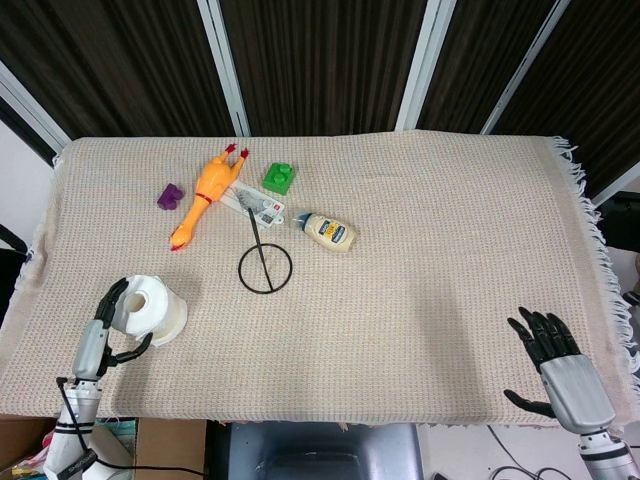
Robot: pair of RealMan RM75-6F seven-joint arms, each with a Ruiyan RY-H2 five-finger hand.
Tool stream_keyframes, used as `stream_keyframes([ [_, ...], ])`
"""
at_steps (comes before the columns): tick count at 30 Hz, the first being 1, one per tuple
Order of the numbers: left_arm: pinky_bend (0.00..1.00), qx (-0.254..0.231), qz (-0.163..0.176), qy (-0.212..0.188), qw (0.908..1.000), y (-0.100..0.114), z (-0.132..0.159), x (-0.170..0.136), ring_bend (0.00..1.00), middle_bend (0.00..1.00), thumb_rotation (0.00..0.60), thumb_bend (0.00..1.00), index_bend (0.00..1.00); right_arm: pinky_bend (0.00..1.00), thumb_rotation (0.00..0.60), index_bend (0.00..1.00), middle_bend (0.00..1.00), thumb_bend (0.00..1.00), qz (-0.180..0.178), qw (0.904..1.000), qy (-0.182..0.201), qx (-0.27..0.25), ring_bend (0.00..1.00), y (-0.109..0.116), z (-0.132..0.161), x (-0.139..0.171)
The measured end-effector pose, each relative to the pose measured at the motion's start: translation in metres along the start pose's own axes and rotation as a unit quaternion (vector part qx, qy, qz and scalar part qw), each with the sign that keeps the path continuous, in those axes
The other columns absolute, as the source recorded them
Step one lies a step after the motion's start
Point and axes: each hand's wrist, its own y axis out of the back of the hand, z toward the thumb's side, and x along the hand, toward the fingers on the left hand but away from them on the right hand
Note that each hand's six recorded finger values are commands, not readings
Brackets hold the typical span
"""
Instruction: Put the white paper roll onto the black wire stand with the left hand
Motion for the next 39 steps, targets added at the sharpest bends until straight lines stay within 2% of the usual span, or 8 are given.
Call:
stream_keyframes([
  [8,0.08,-0.011,-0.005,0.023,0.9997,-0.007,-0.009,0.011,0.00,0.00,0.600,0.30,0.00,0.00,0.600,0.00,0.00,0.14,0.000,1.0000,-0.001,-0.001,0.00,0.001,-0.001,0.000],
  [11,0.28,-0.016,-0.011,0.025,0.9995,-0.010,-0.009,0.013,0.01,0.00,0.600,0.31,0.00,0.00,0.600,0.00,0.00,0.14,0.000,1.0000,0.000,-0.002,0.00,0.001,-0.001,0.000],
  [13,0.50,-0.015,-0.013,0.023,0.9995,-0.010,-0.007,0.014,0.13,0.02,0.600,0.34,0.00,0.00,0.600,0.00,0.00,0.14,-0.001,1.0000,0.000,-0.003,0.00,0.002,-0.001,0.000],
  [16,0.82,-0.012,-0.017,0.021,0.9996,-0.010,-0.005,0.015,0.51,0.35,0.600,0.44,0.14,0.00,0.600,0.00,0.00,0.14,-0.001,1.0000,0.000,-0.004,0.00,0.002,-0.001,0.000],
  [19,0.99,-0.018,-0.010,0.027,0.9994,-0.011,-0.003,0.017,0.75,0.71,0.600,0.62,0.54,0.00,0.600,0.00,0.00,0.14,-0.001,1.0000,0.002,-0.004,0.00,0.002,0.000,0.001],
  [23,1.00,-0.025,0.016,0.029,0.9991,-0.006,0.001,0.021,0.86,0.84,0.600,0.78,0.68,0.00,0.600,0.00,0.00,0.14,-0.002,1.0000,0.002,-0.007,0.00,0.003,-0.001,0.002],
  [29,1.00,-0.024,0.066,-0.018,0.9974,0.017,0.023,0.026,0.87,0.86,0.600,0.80,0.69,0.00,0.600,0.00,0.00,0.14,-0.001,1.0000,0.003,-0.009,0.00,0.004,-0.001,0.003],
  [39,1.00,-0.076,0.151,-0.150,0.9741,0.068,0.125,0.035,0.88,0.86,0.600,0.80,0.69,0.00,0.600,0.00,0.00,0.14,0.001,0.9998,0.011,-0.013,0.00,0.005,0.002,0.007],
])
